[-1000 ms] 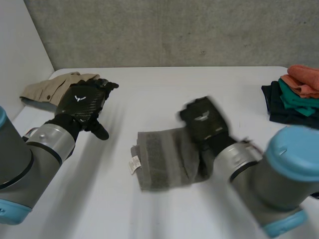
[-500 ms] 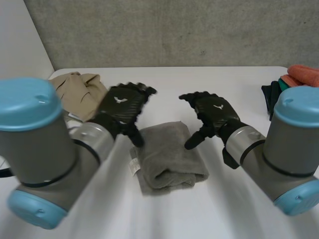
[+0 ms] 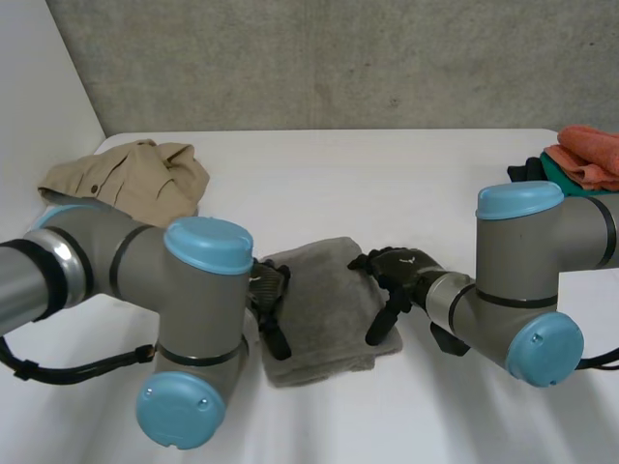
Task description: Fold the laundry.
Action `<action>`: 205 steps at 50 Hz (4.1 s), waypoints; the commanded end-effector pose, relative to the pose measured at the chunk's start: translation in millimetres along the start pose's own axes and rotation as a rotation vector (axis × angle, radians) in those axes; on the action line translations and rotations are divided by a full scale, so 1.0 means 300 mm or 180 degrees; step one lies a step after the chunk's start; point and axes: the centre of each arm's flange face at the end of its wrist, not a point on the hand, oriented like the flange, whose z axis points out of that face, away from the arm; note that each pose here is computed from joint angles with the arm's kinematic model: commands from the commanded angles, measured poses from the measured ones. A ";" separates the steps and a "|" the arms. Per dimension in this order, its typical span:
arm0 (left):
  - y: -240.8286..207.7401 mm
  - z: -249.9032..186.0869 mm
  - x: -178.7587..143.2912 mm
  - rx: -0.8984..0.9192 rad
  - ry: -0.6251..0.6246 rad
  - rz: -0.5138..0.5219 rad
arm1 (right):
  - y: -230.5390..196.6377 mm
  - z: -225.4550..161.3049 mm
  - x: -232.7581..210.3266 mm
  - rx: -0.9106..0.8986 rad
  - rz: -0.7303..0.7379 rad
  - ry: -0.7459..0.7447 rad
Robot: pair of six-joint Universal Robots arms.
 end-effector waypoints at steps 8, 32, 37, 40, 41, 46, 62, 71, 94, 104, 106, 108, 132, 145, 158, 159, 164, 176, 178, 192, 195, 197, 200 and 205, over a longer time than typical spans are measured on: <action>-0.292 -0.176 -0.141 0.1081 0.0104 -0.0238 | -0.073 -0.172 -0.135 0.0871 -0.1363 0.0458; -0.331 -0.370 -0.072 0.1071 0.2164 -0.0054 | 0.202 -0.116 -0.308 0.1162 -0.1595 0.0159; -0.332 -0.364 -0.070 0.1118 0.2089 -0.0047 | 0.193 -0.075 -0.293 0.1250 -0.1668 0.0306; -0.336 -0.361 -0.073 0.1154 0.2058 -0.0049 | 0.176 -0.056 -0.288 0.1311 -0.1671 0.0349; -0.337 -0.360 -0.073 0.1162 0.2052 -0.0047 | 0.178 -0.051 -0.286 0.1305 -0.1674 0.0353; -0.343 -0.355 -0.077 0.1201 0.2038 -0.0062 | 0.159 -0.029 -0.278 0.1352 -0.1664 0.0385; -0.387 -0.334 -0.107 0.1372 0.1968 -0.0211 | -0.034 0.050 -0.224 0.1889 -0.1494 0.0371; -0.512 -0.380 -0.167 0.1799 0.1724 -0.0310 | -0.400 -0.016 0.002 0.2706 -0.1012 0.1013; -0.497 -0.333 -0.120 0.1874 0.1709 -0.0448 | -0.349 -0.071 1.247 0.3387 -0.0779 0.2015; -0.433 -0.290 -0.088 0.1722 0.1752 -0.0466 | 0.075 0.045 1.358 0.2499 -0.0687 0.1622; -0.438 -0.291 -0.089 0.1738 0.1753 -0.0457 | 0.073 0.034 1.351 0.2474 -0.0733 0.1566; -0.442 -0.292 -0.090 0.1750 0.1749 -0.0446 | 0.058 0.021 1.348 0.2487 -0.0764 0.1532; -0.485 -0.419 -0.088 0.1943 0.1791 -0.0391 | -0.108 -0.450 1.274 0.0778 -0.0305 0.2835; -0.623 -0.501 -0.143 0.2526 0.1523 -0.0488 | -0.531 -0.708 1.253 0.2086 -0.1551 0.4467; -0.701 -0.393 -0.527 0.2364 -0.0616 -0.0543 | -0.613 -0.424 0.510 0.3537 -0.1925 0.1535; -0.685 -0.362 -0.556 0.2245 -0.0738 -0.0449 | -0.589 -0.400 0.464 0.3479 -0.1874 0.1323; -0.515 -0.099 -0.729 0.1435 -0.1121 0.0016 | -0.391 -0.269 0.228 0.2721 -0.1486 0.0431; -0.187 0.441 -0.911 0.1653 -0.0704 0.0135 | -0.035 -0.088 0.085 0.1198 -0.1241 0.0393; -0.157 0.491 -0.919 0.1708 -0.0682 0.0155 | -0.014 -0.079 0.088 0.1174 -0.1218 0.0430; -0.015 0.719 -0.960 0.1768 -0.0786 0.0257 | 0.019 -0.069 0.147 0.1179 -0.1152 0.0603; -0.091 0.685 -0.978 0.1896 -0.0972 0.0336 | 0.013 -0.070 0.160 0.1194 -0.1148 0.0642; -0.151 0.650 -0.979 0.1981 -0.1048 0.0351 | 0.009 -0.074 0.162 0.1200 -0.1148 0.0655; -0.290 0.541 -0.963 0.2136 -0.1153 0.0355 | -0.001 -0.085 0.160 0.1233 -0.1147 0.0679; -0.539 0.270 -0.855 0.2549 -0.1045 0.0248 | -0.031 -0.112 0.164 0.1322 -0.1110 0.0772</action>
